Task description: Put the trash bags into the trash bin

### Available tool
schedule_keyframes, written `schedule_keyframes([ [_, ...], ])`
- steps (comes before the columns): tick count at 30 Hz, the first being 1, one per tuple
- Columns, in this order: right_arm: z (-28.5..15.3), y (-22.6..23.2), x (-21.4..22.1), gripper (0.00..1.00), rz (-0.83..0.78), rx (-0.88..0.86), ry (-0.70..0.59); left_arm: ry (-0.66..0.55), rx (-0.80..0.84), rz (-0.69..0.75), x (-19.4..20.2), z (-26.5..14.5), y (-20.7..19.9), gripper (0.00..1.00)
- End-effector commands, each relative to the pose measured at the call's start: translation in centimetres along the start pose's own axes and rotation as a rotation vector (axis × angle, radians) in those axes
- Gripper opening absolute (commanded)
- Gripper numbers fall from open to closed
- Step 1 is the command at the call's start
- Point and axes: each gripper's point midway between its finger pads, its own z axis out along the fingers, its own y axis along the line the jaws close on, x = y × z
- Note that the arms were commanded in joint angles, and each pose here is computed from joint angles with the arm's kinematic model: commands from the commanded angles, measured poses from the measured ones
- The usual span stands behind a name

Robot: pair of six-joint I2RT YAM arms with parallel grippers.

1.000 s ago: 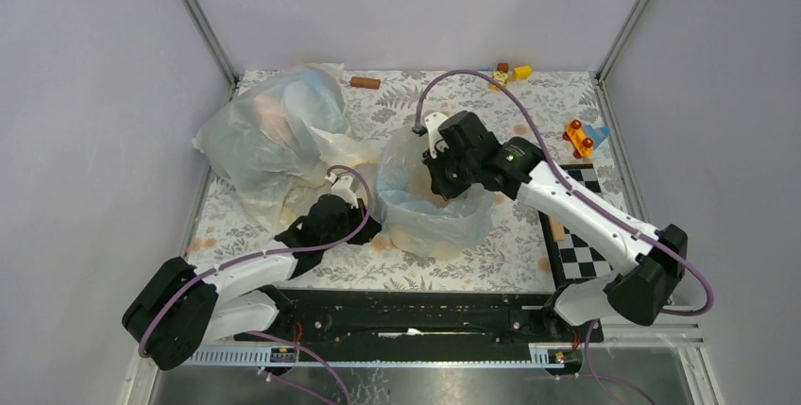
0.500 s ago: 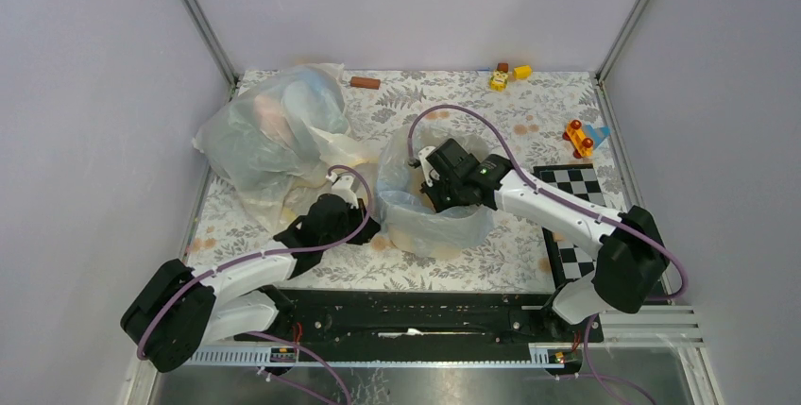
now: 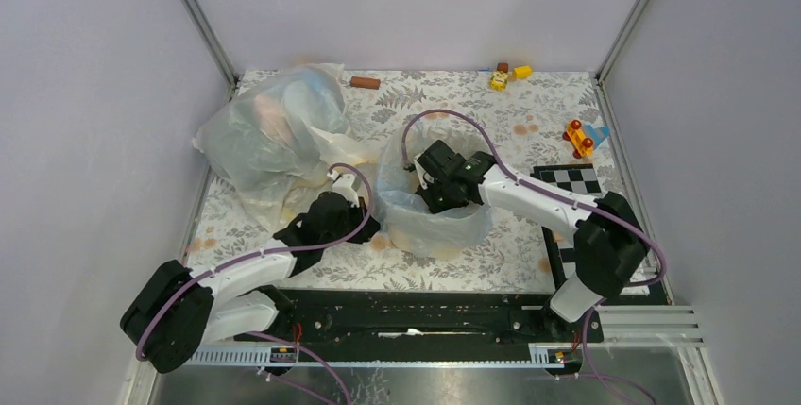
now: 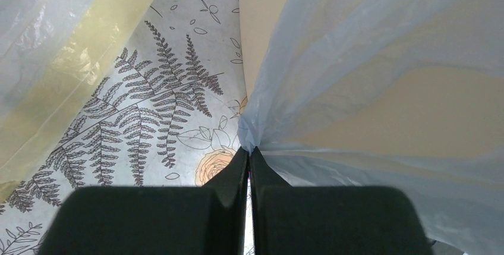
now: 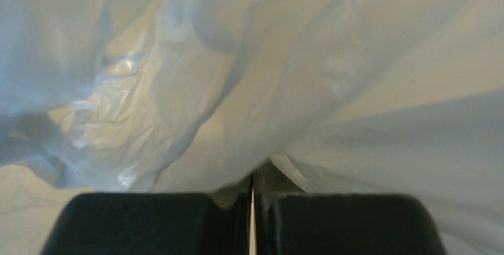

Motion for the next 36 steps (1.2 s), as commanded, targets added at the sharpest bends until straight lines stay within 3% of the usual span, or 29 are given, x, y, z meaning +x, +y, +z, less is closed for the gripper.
schedule_keyframes([
  [1, 0.8, 0.7, 0.9, 0.00, 0.030, -0.018, 0.075, -0.071, 0.032, 0.040, -2.8, -0.3, -1.6, 0.00],
  [12, 0.0, 0.1, 0.1, 0.00, 0.121, 0.057, 0.106, -0.073, 0.035, 0.046, -2.9, 0.1, -1.6, 0.00],
  [26, 6.4, -0.3, 4.2, 0.00, 0.154, 0.074, 0.235, -0.068, 0.060, 0.039, -2.9, 0.3, -2.1, 0.00],
  [28, 7.3, -0.3, 4.8, 0.00, 0.153, 0.066, 0.246, -0.077, 0.050, 0.043, -3.3, 0.1, -2.1, 0.05],
  [32, 8.8, -0.4, 5.9, 0.00, 0.151, 0.064, 0.268, -0.103, 0.002, 0.046, -4.0, -0.4, -1.5, 0.28],
  [36, 9.1, -0.3, 6.0, 0.00, 0.142, 0.045, 0.246, -0.132, -0.034, 0.041, -4.9, -1.5, -1.2, 0.40],
])
